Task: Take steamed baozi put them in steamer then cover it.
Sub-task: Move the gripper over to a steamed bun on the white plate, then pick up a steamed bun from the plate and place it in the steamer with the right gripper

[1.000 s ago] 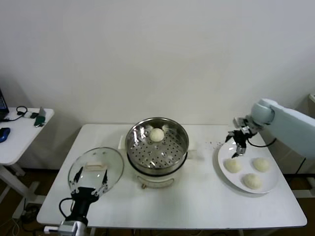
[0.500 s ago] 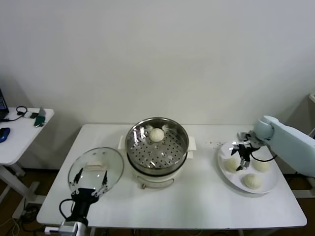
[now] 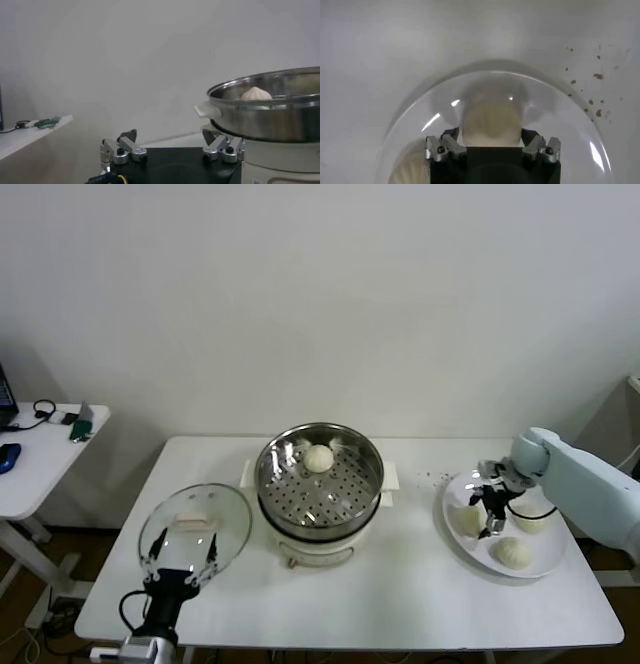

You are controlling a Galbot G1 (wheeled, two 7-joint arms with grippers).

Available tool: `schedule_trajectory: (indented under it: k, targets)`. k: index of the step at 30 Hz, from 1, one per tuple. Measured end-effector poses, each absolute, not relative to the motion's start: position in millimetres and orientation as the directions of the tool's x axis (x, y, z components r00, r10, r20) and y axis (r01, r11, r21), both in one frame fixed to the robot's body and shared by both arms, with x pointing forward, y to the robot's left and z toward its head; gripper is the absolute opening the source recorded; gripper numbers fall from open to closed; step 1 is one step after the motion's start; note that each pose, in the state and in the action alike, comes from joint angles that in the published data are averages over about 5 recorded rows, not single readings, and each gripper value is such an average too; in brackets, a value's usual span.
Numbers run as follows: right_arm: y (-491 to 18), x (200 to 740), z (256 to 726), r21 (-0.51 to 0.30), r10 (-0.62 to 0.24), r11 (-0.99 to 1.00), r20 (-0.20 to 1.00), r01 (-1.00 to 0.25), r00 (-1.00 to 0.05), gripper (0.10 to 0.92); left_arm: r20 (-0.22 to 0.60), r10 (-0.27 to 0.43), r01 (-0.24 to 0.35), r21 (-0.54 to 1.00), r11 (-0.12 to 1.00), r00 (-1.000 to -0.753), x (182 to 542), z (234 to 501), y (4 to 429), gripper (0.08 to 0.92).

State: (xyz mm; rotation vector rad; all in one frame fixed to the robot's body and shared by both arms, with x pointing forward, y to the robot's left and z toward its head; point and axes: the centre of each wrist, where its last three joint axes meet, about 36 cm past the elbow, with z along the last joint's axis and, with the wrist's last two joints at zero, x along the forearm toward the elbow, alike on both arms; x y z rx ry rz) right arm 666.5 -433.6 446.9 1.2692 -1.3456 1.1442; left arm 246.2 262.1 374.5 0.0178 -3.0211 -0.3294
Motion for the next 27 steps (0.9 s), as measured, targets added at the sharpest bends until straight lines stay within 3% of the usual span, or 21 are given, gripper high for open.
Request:
schedule_trajectory:
  k: [15,27]
  targets:
    - [-439.7,673.2,469.4,-0.058,-0.161,0.062,0.985,-0.996,-0.068,0.704,0.102,-0.026,-0.004,0.214,0.977,-0.994,244.2,374.2,261.5,0.823]
    - [-386.5,714.9,582.9,-0.171,-0.245,0.055,0.953,-0.984,-0.18,0.706,0.09,-0.01,0.008,0.2,0.98,-0.996,246.5,377.2,251.8,0.823]
